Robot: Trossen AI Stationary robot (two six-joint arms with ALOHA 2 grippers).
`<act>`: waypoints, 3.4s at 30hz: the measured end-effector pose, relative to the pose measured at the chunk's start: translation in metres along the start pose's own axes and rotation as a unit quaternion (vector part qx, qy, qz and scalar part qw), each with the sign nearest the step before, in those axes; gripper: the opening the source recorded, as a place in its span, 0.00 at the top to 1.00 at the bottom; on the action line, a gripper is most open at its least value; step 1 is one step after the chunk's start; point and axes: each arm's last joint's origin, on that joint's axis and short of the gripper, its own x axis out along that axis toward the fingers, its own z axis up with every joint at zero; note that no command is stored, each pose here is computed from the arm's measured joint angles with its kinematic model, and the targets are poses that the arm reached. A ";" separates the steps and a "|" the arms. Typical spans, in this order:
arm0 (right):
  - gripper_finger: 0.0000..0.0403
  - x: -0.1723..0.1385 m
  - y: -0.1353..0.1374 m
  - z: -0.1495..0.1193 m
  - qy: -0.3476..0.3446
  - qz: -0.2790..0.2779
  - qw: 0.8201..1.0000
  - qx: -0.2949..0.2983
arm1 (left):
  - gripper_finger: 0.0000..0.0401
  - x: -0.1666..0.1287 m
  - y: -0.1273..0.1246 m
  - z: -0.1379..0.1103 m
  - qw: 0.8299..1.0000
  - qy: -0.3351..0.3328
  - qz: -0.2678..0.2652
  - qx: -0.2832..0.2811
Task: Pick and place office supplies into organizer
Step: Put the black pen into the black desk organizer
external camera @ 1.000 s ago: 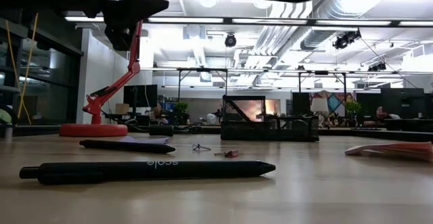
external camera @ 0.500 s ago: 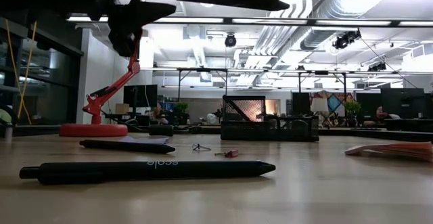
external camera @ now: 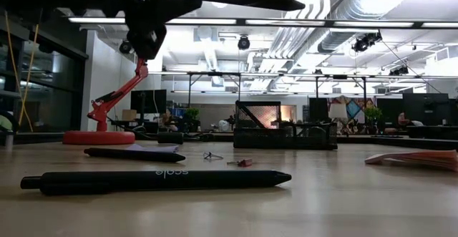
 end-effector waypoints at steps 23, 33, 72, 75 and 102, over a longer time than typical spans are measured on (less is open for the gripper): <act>0.95 0.003 0.000 0.001 -0.001 -0.004 1.000 -0.004 | 0.98 0.000 0.000 -0.001 1.000 0.006 -0.008 0.026; 0.94 0.003 0.000 0.001 -0.001 -0.004 1.000 -0.003 | 0.99 0.000 0.000 -0.001 0.999 0.006 -0.008 0.032; 0.61 0.008 -0.006 -0.004 0.050 -0.001 0.998 -0.032 | 1.00 0.000 0.002 0.001 0.998 -0.014 0.028 0.052; 0.57 0.013 -0.014 -0.005 0.056 -0.019 0.998 -0.036 | 1.00 0.000 0.002 0.000 0.998 -0.009 0.028 0.054; 0.45 -0.026 -0.025 -0.019 0.187 0.003 0.980 -0.072 | 1.00 0.009 0.064 0.029 0.989 -0.046 0.138 0.039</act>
